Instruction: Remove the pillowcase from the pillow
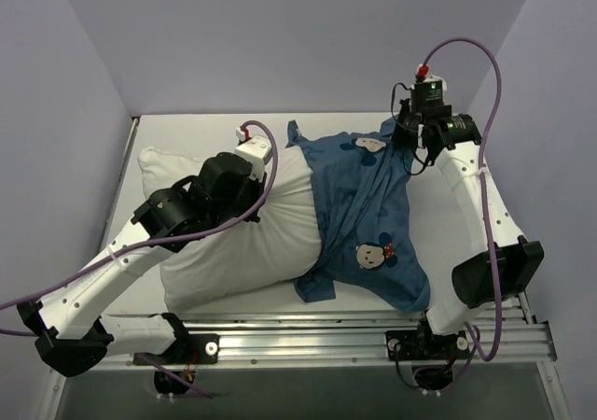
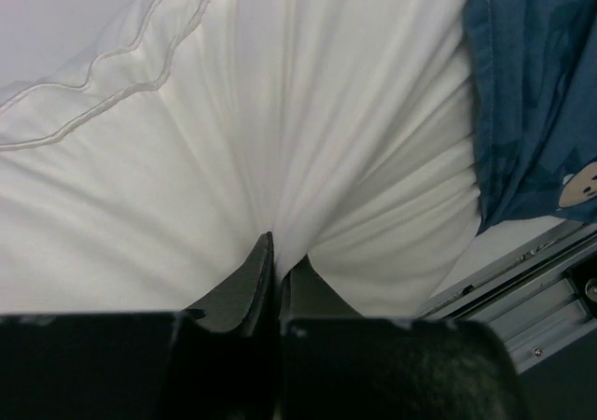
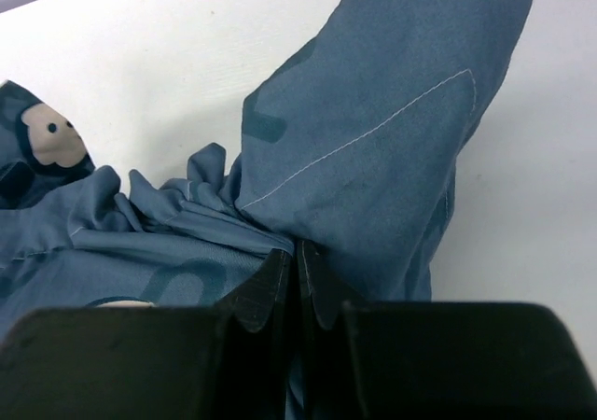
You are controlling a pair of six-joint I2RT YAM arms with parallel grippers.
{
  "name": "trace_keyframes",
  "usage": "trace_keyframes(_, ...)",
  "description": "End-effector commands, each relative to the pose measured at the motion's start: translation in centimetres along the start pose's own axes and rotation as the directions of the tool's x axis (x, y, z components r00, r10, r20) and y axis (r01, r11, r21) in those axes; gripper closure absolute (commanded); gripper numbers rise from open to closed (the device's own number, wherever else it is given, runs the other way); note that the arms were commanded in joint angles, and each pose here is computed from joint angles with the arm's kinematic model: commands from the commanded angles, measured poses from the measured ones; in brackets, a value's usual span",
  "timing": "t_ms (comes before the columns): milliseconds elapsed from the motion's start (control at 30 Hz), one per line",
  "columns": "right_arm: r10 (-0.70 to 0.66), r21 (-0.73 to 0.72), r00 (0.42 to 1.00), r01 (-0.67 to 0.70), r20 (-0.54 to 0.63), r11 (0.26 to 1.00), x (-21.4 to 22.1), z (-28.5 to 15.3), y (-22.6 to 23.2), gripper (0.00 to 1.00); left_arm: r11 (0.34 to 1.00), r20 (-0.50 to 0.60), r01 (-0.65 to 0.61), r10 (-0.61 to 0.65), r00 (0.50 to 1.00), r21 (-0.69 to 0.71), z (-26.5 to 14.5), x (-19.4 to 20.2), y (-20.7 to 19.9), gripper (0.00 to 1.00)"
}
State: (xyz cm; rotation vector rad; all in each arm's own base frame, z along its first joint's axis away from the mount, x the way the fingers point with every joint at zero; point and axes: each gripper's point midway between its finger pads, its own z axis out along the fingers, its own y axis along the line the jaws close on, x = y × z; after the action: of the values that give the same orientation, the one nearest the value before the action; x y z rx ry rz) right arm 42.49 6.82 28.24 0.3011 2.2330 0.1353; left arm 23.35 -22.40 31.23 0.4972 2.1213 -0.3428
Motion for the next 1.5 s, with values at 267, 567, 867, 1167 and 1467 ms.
trace_keyframes(267, 0.099, -0.019, 0.943, -0.098, 0.317, 0.995, -8.2, -1.9, -5.4, 1.0, 0.96, -0.121, -0.02, -0.014, 0.993, -0.279, -0.9, 2.4, 7.9, 0.98)
trace_keyframes(567, 0.097, -0.243, 0.971, -0.041, 0.219, 0.969, -0.2, -5.0, 3.5, 0.47, 0.965, 0.033, 0.121, -0.116, 0.993, -0.234, 10.0, -4.5, 6.0, 0.98)
trace_keyframes(867, 0.098, -0.265, 0.994, -0.084, 0.038, 0.96, 11.6, -6.3, 1.4, 0.41, 0.96, 0.193, 0.142, -0.095, 0.977, -0.243, 10.3, -11.3, 10.0, 0.44)
trace_keyframes(1167, 0.105, -0.327, 0.992, -0.121, -0.066, 0.937, 17.1, -4.1, 2.4, 0.41, 0.931, 0.149, -0.355, 0.364, 0.92, -0.079, 4.6, -3.6, -2.4, 0.03)
trace_keyframes(1467, 0.043, -0.3, 0.999, -0.049, -0.024, 0.953, 14.7, 0.3, 3.9, 0.41, 0.838, -0.048, -0.538, 0.536, 0.843, -0.091, 5.5, 6.7, -4.2, 0.05)
